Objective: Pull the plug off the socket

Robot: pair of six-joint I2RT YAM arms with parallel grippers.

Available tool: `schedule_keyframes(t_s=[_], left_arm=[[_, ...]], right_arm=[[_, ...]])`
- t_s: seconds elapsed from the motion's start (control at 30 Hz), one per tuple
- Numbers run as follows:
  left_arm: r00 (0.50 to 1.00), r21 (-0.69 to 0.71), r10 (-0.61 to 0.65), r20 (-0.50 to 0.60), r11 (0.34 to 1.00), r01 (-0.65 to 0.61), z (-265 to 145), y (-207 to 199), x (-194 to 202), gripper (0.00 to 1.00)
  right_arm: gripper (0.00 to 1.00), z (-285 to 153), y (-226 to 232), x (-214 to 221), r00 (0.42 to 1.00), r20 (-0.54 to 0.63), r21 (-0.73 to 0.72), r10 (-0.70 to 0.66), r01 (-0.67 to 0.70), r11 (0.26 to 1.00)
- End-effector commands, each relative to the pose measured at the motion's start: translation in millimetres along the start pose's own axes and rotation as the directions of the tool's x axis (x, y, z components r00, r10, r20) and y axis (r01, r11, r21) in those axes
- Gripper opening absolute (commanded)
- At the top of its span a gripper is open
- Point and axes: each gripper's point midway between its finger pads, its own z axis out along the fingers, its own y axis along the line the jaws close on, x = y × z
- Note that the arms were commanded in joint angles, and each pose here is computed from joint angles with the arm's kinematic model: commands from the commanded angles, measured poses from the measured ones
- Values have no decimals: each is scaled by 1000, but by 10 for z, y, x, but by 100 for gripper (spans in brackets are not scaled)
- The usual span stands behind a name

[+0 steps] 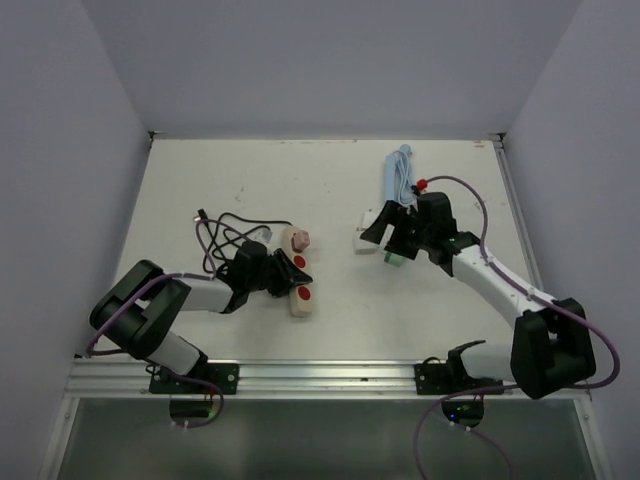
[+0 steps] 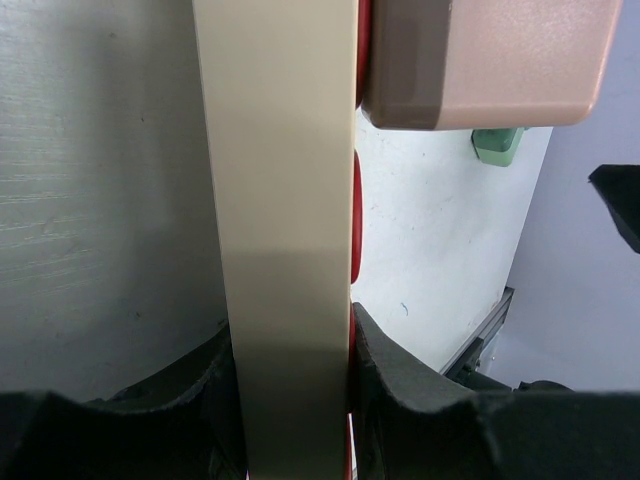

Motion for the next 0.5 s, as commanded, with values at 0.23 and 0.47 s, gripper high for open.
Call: schedule_keyframes(t_s=[0.23, 0.47], left_arm=[[989, -237, 18, -148, 970, -53, -56, 689, 415, 0], [985, -222, 34, -167, 972, -71, -37, 651, 451, 0]], right_arm=[[84, 586, 1081, 132, 995, -69, -148, -75, 64, 987], [81, 937, 1387, 307, 987, -118, -165, -106, 86, 983]])
